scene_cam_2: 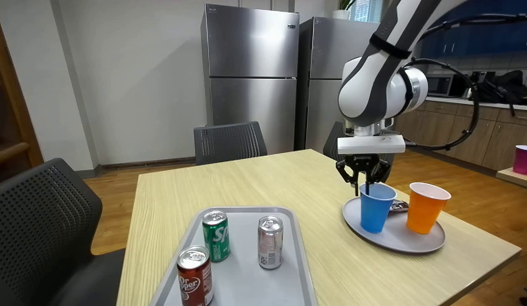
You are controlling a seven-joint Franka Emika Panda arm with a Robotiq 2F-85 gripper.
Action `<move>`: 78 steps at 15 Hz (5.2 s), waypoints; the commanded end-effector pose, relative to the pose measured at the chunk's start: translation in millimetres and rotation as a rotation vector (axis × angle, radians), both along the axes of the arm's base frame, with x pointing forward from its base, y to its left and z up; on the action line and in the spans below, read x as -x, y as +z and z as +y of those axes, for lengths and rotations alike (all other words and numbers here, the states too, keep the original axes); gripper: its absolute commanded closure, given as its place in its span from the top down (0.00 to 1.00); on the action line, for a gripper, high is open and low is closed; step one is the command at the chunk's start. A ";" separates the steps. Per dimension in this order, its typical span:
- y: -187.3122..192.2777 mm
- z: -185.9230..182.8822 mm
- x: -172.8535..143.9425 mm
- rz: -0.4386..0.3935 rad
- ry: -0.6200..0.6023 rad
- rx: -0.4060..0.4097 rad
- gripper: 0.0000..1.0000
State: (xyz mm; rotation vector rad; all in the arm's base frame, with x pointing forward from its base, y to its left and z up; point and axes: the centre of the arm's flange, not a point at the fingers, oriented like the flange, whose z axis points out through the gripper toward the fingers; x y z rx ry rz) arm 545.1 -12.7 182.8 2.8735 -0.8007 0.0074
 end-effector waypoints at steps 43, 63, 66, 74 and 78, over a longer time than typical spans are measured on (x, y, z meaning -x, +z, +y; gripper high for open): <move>24.6 74.8 -105.3 -0.134 0.110 0.020 0.52; 100.8 -8.1 -22.8 -0.212 -0.094 -0.010 1.00; 94.4 -30.2 -2.2 -0.190 -0.145 -0.003 1.00; 56.5 -79.7 33.7 -0.120 -0.266 0.021 1.00; 40.2 -96.8 48.5 -0.080 -0.315 0.025 1.00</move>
